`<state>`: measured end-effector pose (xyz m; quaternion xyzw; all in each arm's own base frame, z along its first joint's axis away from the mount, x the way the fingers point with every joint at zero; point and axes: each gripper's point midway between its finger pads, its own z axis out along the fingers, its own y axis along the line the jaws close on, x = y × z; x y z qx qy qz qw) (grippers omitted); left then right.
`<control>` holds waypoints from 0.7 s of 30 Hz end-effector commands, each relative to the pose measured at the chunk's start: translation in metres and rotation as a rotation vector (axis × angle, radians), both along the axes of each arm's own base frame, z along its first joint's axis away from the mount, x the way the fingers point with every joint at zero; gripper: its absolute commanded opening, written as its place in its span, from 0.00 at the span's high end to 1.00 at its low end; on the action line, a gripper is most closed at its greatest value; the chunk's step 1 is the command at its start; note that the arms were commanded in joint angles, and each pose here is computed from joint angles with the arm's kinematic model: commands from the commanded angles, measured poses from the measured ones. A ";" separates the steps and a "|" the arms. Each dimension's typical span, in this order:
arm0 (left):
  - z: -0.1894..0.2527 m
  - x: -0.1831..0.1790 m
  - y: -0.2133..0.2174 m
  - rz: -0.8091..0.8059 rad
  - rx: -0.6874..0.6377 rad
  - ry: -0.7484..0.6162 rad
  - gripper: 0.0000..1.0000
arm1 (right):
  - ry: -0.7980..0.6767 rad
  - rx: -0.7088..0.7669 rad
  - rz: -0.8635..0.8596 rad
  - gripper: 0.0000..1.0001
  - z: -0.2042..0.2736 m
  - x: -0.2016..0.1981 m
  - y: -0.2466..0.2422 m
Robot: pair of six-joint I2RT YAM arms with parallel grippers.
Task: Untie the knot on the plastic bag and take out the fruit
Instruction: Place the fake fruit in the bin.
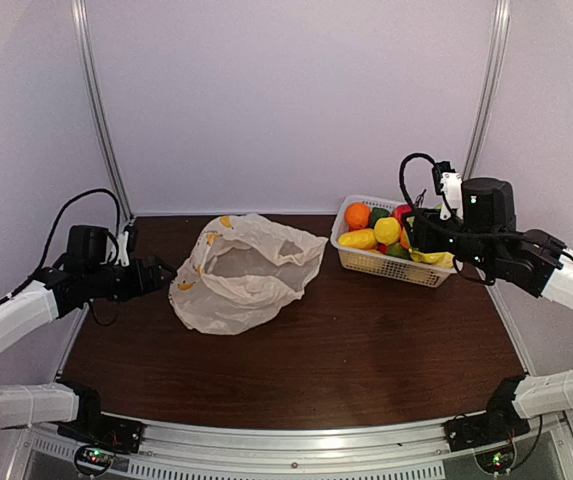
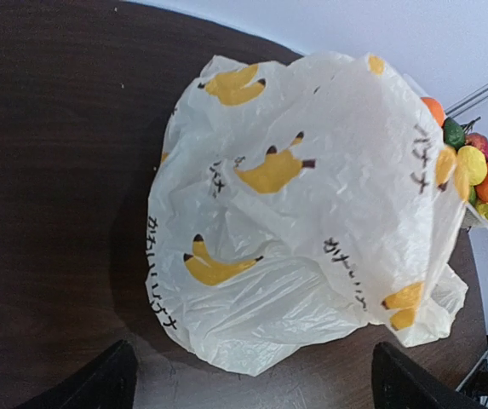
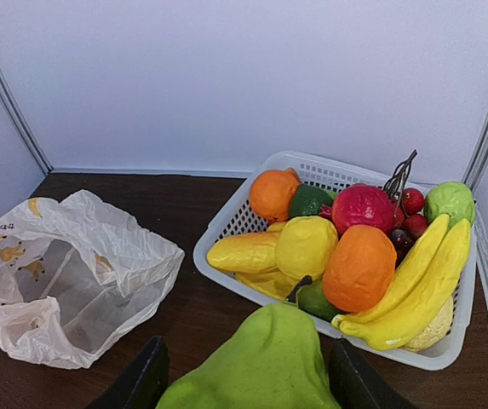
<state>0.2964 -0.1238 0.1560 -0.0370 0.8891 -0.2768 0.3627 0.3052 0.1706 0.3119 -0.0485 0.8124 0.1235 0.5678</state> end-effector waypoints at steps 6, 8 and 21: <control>0.062 0.016 0.018 -0.050 0.201 -0.143 0.02 | 0.006 -0.018 -0.033 0.54 0.014 0.062 -0.027; 0.065 0.023 0.022 -0.041 0.239 -0.168 0.02 | 0.014 -0.041 -0.072 0.54 0.010 0.078 -0.040; 0.051 0.030 0.029 -0.055 0.329 -0.190 0.02 | 0.109 -0.036 -0.171 0.53 -0.037 0.165 -0.102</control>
